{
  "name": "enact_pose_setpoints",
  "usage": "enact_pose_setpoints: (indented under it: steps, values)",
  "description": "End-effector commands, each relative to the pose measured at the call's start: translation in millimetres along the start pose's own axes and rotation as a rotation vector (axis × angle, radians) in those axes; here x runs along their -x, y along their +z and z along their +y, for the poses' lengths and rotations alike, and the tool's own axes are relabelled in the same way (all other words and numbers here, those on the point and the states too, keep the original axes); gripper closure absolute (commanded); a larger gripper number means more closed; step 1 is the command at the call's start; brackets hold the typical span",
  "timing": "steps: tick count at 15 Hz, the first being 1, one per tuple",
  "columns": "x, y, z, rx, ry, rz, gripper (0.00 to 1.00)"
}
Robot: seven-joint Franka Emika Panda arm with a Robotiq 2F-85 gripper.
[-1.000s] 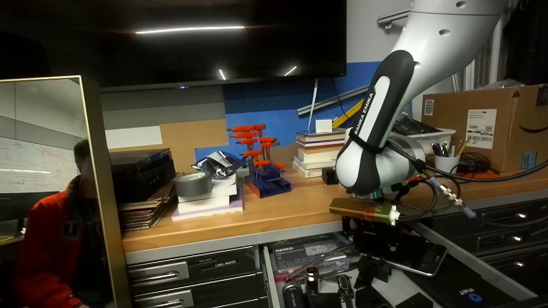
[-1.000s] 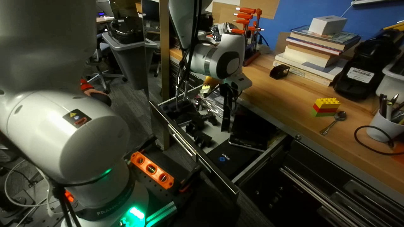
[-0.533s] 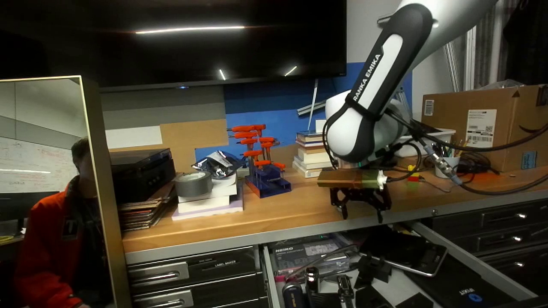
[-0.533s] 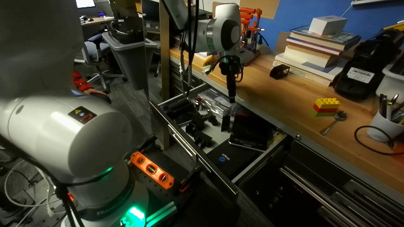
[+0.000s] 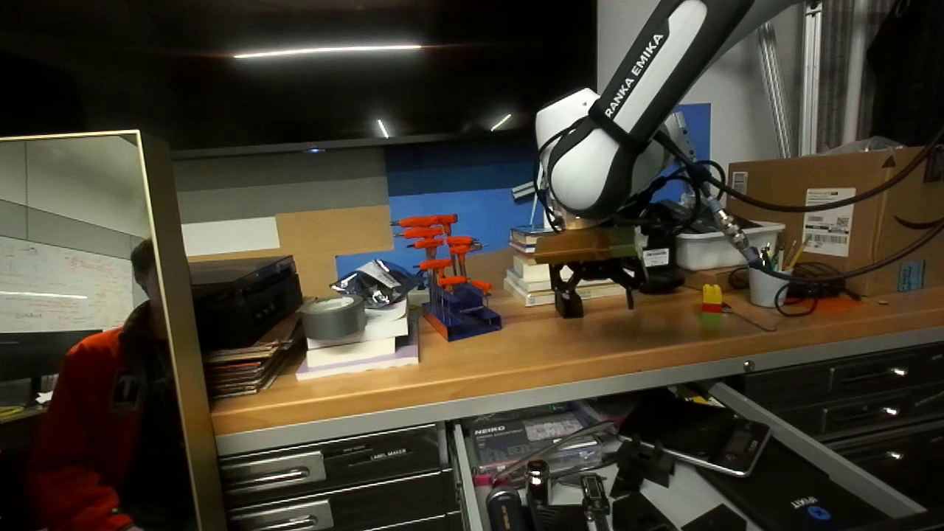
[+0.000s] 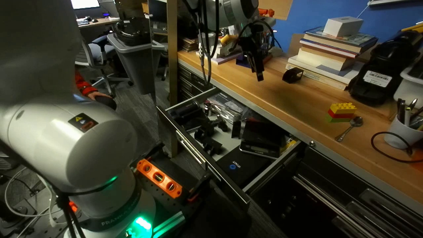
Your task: Put the black objects in the drawer and close it
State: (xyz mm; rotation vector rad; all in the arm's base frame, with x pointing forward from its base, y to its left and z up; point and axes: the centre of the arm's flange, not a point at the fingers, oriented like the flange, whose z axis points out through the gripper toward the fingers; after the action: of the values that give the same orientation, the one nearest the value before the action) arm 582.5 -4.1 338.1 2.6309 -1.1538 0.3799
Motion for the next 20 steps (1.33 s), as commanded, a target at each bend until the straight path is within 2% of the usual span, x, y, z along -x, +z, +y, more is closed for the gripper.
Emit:
enact_pose_setpoints:
  steps: [1,6,10,15,20]
  values:
    - [-40,-3,-13,-0.036,-0.092,0.088,0.0]
    - [-93,19,-25,-0.136,-0.201,0.137,0.0]
    - [-125,49,-39,-0.194,-0.261,0.134,0.0]
    - [-150,77,-63,-0.25,-0.306,0.093,0.0]
    - [-164,89,-84,-0.275,-0.341,0.098,0.0]
